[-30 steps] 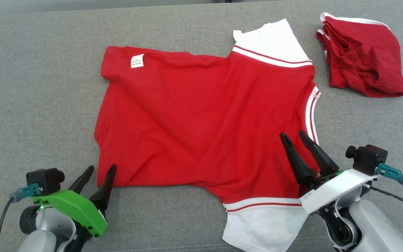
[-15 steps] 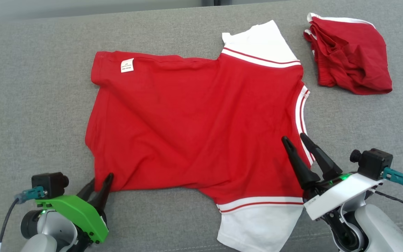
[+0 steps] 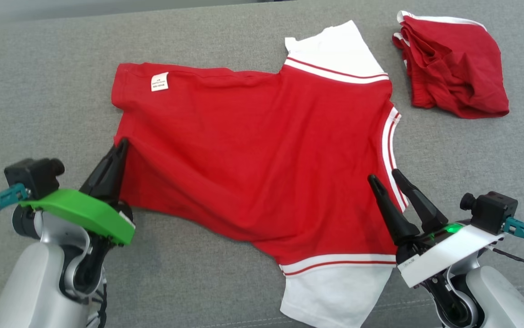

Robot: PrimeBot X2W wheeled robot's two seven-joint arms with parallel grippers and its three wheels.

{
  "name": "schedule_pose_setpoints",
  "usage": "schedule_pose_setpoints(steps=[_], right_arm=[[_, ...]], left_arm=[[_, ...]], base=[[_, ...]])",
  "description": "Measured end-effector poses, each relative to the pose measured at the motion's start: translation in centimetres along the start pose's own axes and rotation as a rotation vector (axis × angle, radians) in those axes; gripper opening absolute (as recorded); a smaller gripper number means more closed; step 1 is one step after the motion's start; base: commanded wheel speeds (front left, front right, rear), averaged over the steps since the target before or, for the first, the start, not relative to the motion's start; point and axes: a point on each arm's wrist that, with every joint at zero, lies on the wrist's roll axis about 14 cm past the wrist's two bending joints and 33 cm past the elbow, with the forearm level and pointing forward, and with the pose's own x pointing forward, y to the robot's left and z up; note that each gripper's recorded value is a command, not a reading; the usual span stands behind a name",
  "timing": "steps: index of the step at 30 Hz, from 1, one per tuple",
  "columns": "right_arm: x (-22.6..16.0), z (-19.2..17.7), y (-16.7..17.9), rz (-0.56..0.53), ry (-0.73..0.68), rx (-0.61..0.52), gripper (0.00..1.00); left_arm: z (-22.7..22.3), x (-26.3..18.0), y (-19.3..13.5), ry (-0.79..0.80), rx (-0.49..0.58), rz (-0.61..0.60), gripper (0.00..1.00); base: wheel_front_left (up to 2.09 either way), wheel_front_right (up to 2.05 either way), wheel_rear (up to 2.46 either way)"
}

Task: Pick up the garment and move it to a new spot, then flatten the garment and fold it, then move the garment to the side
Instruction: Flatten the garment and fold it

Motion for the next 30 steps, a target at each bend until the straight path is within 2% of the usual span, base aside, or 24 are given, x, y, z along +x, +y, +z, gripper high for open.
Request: schedule_pose_setpoints(steps=[3, 9, 12, 13, 18, 26, 30], right_arm=[[0.1, -0.3, 0.0, 0.001, 0.012, 0.006, 1.0], [0.1, -0.5, -0.4, -0.013, 0.021, 0.016, 1.0], [-0.1, -0.4, -1.1, -0.036, 0.019, 0.016, 1.0], [-0.1, -0.3, -1.4, -0.046, 0.016, 0.015, 1.0], [-0.2, 0.1, -2.7, -0.088, 0.002, 0.008, 1.0], [0.6, -0.1, -2.4, -0.07, 0.008, 0.009, 1.0], [1.0, -0.4, -1.8, -0.047, 0.015, 0.01, 1.0]], left_arm=[[0.3, 1.4, 0.0, -0.015, -0.016, 0.009, 0.0], [-2.0, 3.0, 2.1, 0.065, 0.001, 0.077, 0.0], [-2.9, 3.8, 2.6, 0.098, 0.023, 0.092, 0.6], [-3.2, 4.0, 2.8, 0.108, 0.027, 0.095, 1.0], [-3.7, 4.6, 3.4, 0.12, 0.034, 0.11, 1.0], [-2.4, 3.7, 4.5, 0.095, 0.073, 0.106, 1.0], [-4.5, 2.2, 4.4, 0.18, 0.095, 0.09, 1.0]], base=[[0.0, 0.0, 0.0], [0.0, 0.0, 0.0], [0.0, 0.0, 0.0], [0.0, 0.0, 0.0], [0.0, 0.0, 0.0], [0.0, 0.0, 0.0], [0.0, 0.0, 0.0]])
